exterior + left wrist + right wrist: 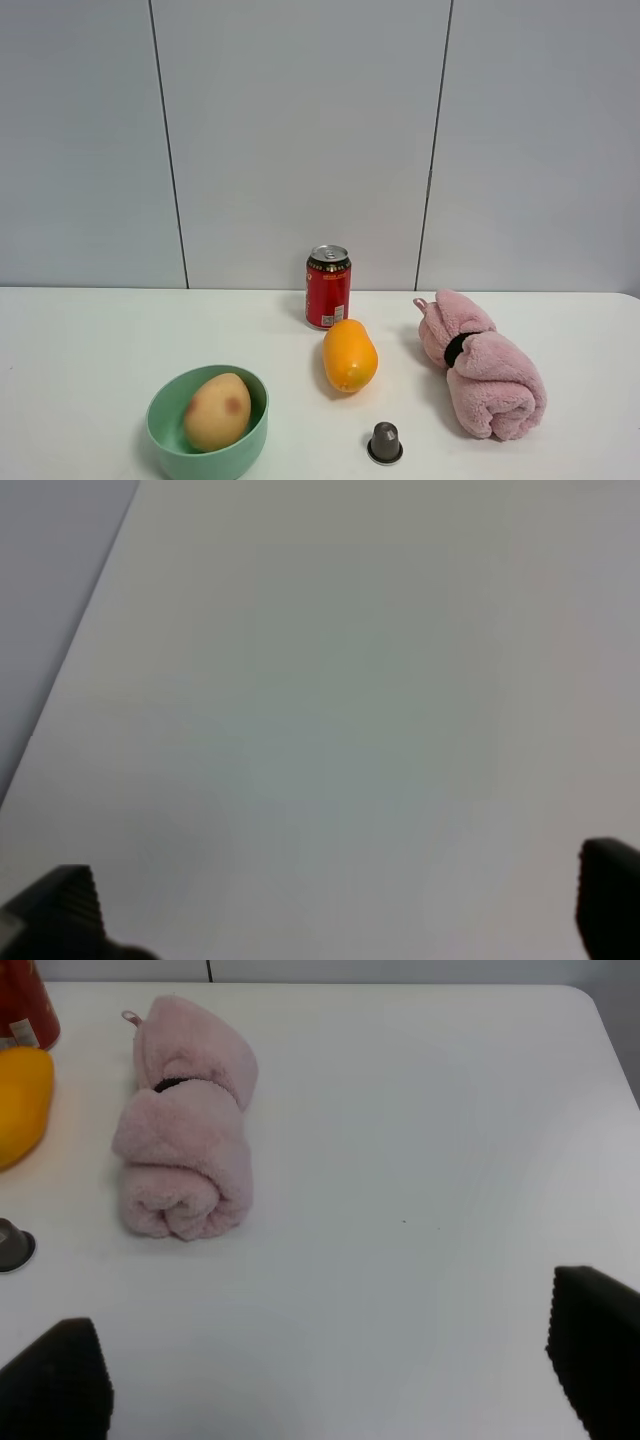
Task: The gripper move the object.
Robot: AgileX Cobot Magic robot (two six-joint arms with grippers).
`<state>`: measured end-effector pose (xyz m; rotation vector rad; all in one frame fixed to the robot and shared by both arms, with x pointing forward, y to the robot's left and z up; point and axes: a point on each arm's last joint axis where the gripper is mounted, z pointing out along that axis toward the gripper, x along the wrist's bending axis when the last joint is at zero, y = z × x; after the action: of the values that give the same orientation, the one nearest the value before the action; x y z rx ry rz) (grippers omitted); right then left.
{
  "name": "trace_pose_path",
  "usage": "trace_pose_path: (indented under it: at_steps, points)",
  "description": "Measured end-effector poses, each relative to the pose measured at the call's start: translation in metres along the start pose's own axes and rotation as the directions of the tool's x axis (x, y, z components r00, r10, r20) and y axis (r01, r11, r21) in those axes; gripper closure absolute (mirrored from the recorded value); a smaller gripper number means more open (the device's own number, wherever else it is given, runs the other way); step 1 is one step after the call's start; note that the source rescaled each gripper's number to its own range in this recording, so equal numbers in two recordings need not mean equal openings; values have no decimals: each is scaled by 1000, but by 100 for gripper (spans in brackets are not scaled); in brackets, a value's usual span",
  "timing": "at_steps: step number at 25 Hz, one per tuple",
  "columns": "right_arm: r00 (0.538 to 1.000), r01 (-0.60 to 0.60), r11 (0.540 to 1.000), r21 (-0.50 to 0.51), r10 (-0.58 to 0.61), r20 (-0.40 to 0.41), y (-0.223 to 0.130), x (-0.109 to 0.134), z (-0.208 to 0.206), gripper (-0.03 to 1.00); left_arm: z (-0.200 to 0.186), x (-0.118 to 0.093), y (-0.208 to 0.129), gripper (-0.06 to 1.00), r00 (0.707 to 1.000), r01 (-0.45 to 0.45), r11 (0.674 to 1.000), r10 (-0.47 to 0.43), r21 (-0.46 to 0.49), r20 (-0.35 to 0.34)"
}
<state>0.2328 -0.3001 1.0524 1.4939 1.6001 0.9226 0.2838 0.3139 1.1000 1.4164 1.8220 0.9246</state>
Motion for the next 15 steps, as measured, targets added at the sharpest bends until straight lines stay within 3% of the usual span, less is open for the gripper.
trace_pose_path:
  at_steps: [7,15]
  points:
    - [1000,0,1000,0,0,0,0,0,0,-3,-29,6,-19,-1,999,32,987,-25,-156,42]
    - [1000,0,1000,0,0,0,0,0,0,-3,-20,8,-57,-1,997,50,989,-40,-142,72]
